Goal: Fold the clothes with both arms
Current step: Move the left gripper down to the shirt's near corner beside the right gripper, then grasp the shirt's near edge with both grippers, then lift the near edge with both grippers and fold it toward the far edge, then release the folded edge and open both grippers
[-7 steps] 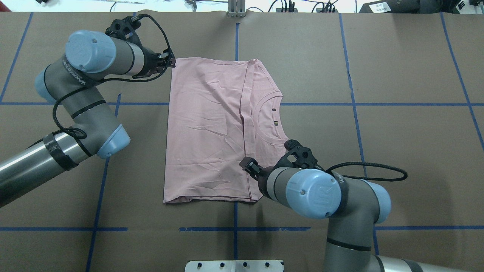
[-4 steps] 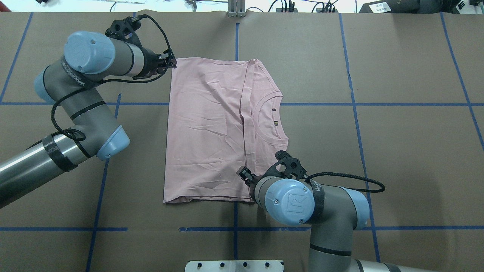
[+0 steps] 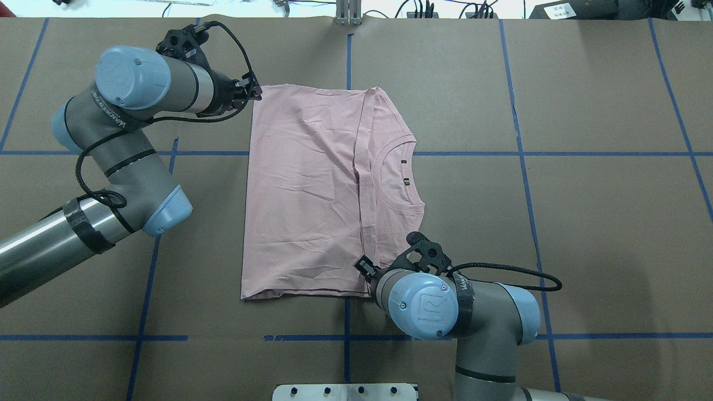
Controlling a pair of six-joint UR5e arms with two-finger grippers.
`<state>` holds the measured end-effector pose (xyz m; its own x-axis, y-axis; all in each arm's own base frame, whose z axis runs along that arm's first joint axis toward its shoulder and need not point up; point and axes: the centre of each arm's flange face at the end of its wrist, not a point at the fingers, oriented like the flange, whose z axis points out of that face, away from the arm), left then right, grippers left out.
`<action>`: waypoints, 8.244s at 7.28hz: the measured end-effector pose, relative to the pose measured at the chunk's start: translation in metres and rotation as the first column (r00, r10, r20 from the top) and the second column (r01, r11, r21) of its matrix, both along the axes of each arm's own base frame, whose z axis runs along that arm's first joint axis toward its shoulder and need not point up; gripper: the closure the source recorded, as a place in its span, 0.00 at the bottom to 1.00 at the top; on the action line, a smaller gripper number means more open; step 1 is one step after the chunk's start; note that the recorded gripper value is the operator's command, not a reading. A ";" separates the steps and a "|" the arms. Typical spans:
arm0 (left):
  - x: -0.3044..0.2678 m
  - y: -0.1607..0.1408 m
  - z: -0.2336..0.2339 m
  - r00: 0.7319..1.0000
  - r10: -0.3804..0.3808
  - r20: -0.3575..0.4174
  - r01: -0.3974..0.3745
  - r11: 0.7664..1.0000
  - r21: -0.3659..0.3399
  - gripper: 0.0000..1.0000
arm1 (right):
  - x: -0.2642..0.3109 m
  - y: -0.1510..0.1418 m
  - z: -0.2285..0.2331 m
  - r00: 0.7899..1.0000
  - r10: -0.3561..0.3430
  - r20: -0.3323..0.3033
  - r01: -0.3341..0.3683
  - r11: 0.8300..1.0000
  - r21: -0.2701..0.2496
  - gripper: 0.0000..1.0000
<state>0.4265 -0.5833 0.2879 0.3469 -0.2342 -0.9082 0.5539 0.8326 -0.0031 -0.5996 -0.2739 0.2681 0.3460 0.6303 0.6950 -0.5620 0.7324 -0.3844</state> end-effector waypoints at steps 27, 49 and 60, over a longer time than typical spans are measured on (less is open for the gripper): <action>0.105 0.339 0.018 0.988 0.156 0.008 -0.129 0.846 -0.518 0.47 | 0.062 0.014 -0.009 0.998 -0.008 0.064 0.007 1.000 0.015 1.00; 0.047 0.325 -0.078 0.990 0.109 -0.091 -0.138 0.887 -0.440 1.00 | 0.157 0.070 -0.018 0.992 -0.022 0.123 0.020 1.000 0.016 1.00; 0.075 0.041 -0.025 0.979 -0.119 0.163 0.143 0.979 -0.143 0.50 | 0.082 -0.287 -0.019 0.995 0.047 -0.089 -0.039 0.995 0.089 0.00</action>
